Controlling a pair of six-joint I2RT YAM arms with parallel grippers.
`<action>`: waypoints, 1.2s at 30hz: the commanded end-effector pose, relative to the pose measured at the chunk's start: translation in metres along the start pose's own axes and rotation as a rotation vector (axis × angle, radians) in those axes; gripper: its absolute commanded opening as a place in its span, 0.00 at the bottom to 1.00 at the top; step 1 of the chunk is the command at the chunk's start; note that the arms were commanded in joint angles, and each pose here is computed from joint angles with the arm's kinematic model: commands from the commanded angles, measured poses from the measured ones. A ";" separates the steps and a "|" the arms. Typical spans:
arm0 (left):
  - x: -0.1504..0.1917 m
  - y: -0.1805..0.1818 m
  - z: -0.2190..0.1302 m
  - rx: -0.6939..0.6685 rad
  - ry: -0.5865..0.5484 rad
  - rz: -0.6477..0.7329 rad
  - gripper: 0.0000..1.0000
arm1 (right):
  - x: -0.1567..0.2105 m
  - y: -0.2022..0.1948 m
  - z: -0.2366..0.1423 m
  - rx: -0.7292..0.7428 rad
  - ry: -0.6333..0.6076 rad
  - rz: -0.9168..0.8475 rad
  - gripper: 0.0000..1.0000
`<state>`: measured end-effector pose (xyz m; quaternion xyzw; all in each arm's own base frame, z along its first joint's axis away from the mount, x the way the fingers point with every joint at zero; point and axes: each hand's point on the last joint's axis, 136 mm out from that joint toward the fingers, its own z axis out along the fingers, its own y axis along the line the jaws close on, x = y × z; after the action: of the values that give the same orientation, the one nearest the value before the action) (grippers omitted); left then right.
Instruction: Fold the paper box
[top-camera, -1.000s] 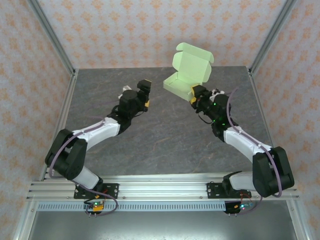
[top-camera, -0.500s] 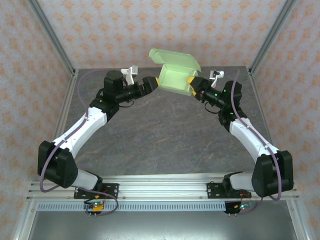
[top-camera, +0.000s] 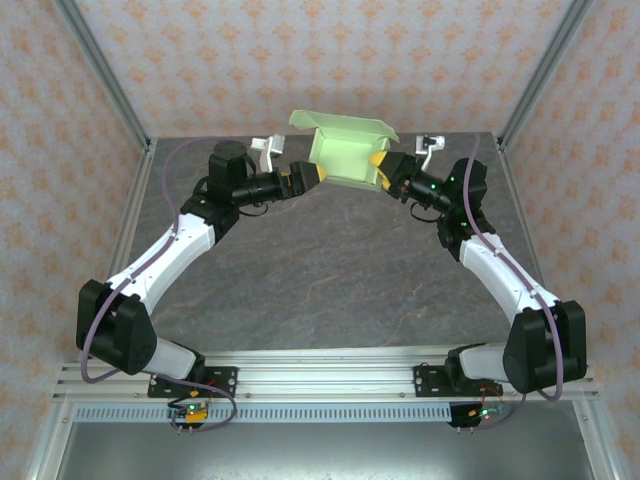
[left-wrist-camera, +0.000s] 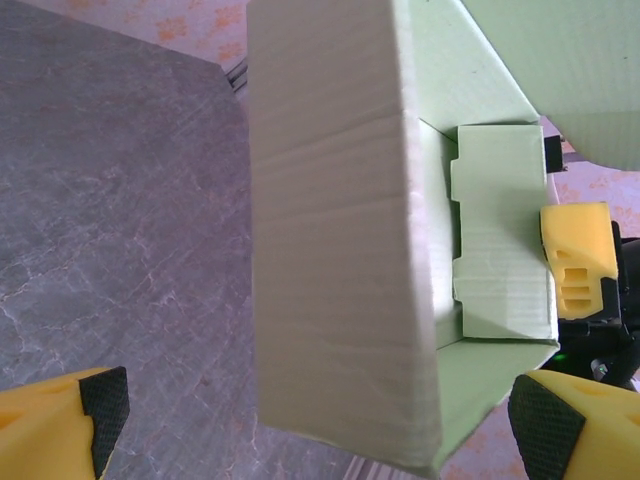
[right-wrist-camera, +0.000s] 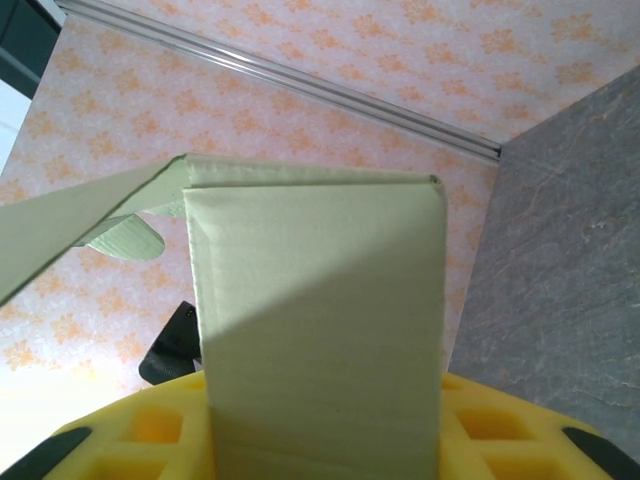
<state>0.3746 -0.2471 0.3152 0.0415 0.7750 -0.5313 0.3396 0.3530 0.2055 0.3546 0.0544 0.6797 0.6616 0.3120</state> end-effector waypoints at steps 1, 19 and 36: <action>-0.017 -0.021 -0.005 0.078 -0.035 0.040 1.00 | -0.003 0.038 -0.001 -0.099 0.013 -0.074 0.41; -0.051 -0.025 -0.017 0.195 -0.111 -0.100 0.83 | 0.001 0.042 -0.001 -0.132 0.040 -0.059 0.38; -0.044 -0.049 -0.012 0.274 -0.070 -0.027 0.81 | -0.002 0.046 -0.002 -0.171 0.023 -0.018 0.36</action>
<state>0.3857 -0.2411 0.3699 0.0258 0.6938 -0.6346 0.3396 0.3435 0.2086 0.3814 0.0422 0.6427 0.7062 0.2939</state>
